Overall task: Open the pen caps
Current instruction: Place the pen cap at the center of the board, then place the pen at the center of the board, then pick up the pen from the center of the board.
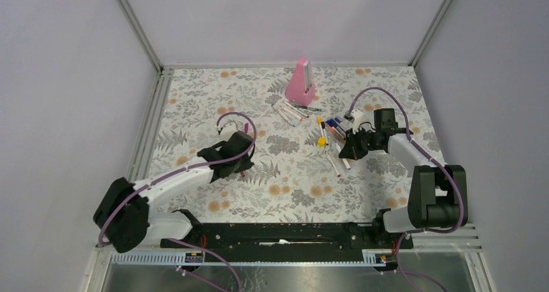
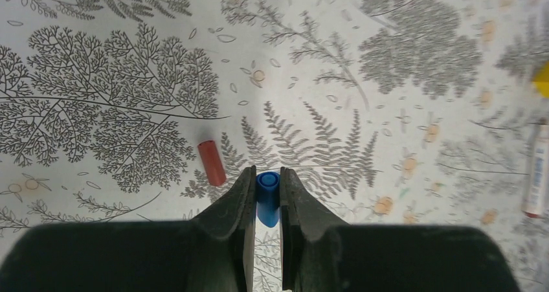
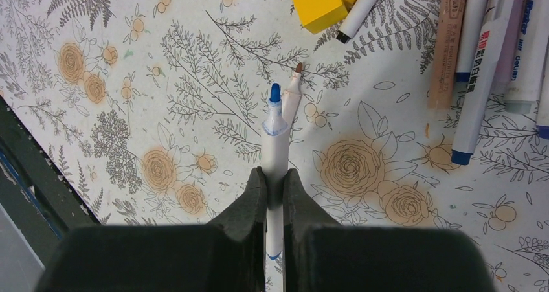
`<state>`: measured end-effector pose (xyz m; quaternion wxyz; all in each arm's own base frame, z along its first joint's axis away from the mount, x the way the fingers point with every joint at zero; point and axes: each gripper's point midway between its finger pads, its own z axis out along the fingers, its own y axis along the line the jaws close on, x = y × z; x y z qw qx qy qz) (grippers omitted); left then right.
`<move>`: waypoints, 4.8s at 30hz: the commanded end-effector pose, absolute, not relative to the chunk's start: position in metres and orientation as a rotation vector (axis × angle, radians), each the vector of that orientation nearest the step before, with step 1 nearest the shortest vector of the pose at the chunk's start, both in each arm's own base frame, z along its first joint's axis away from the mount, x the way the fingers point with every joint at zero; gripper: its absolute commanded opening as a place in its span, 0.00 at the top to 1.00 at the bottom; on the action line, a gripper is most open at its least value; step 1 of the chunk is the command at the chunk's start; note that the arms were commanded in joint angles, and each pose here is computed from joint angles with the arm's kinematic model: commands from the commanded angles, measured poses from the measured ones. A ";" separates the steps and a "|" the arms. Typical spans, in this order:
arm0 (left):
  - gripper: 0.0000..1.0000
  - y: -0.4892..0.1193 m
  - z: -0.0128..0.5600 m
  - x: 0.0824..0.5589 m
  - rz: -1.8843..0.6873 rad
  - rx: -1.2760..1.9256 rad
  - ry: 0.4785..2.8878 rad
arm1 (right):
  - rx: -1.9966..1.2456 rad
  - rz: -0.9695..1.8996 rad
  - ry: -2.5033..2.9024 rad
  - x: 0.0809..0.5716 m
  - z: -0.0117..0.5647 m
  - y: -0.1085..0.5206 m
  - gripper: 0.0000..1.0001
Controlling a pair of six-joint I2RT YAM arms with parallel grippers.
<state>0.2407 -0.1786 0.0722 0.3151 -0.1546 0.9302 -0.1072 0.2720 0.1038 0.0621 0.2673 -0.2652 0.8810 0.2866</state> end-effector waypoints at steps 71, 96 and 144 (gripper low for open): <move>0.01 -0.190 0.190 0.223 -0.852 -0.107 1.867 | -0.694 0.740 2.405 0.312 0.084 0.081 0.42; 0.01 -0.202 0.171 0.223 -0.884 -0.013 1.845 | -0.713 0.536 2.606 0.413 0.033 0.036 0.50; 0.01 -0.210 0.176 0.217 -0.954 -0.013 1.855 | -1.122 0.077 2.688 0.408 -0.024 0.028 0.79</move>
